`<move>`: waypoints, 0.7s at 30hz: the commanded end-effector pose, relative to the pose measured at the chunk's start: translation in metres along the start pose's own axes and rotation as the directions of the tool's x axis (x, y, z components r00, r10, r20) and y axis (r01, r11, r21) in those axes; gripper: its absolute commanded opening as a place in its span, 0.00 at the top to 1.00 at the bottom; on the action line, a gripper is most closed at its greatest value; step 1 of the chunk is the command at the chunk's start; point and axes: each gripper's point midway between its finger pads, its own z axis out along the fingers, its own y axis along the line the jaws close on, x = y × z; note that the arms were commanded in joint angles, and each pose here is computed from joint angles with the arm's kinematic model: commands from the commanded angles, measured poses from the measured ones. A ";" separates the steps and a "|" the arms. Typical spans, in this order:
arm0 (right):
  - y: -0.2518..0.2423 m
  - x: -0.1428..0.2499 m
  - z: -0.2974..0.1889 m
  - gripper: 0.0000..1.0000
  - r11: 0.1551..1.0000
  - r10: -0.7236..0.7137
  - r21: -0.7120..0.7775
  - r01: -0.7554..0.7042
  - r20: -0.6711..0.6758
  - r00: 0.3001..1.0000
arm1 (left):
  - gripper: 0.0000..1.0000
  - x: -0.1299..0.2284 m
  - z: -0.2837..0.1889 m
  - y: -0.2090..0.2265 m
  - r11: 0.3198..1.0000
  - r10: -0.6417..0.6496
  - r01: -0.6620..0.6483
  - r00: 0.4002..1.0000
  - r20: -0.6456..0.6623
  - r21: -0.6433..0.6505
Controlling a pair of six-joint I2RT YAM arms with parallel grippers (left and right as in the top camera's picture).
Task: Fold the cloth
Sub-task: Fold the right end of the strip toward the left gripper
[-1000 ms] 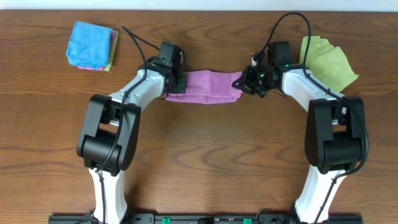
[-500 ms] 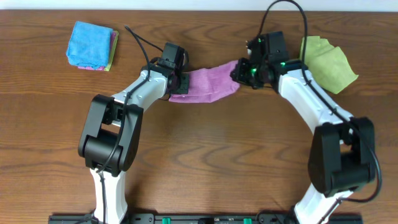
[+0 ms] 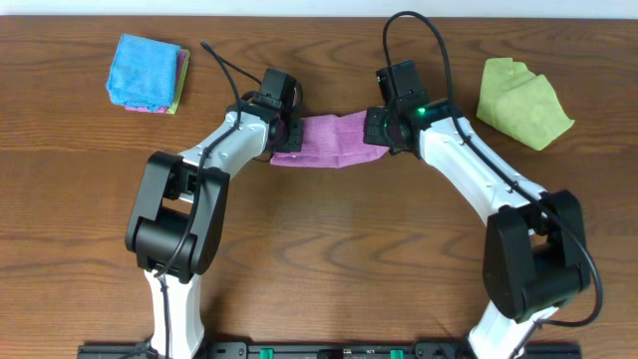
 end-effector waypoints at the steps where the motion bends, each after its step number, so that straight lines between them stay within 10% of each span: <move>1: -0.024 -0.014 -0.003 0.98 0.989 0.004 0.146 -0.016 0.078 0.997 | 0.94 0.025 0.011 0.006 0.999 -0.017 0.014 0.996 -0.082 -0.028; 21: 0.016 0.017 0.016 0.98 0.982 -0.138 0.130 0.134 0.021 0.990 | 0.94 0.032 0.011 -0.005 0.995 -0.088 0.092 0.989 -0.119 0.028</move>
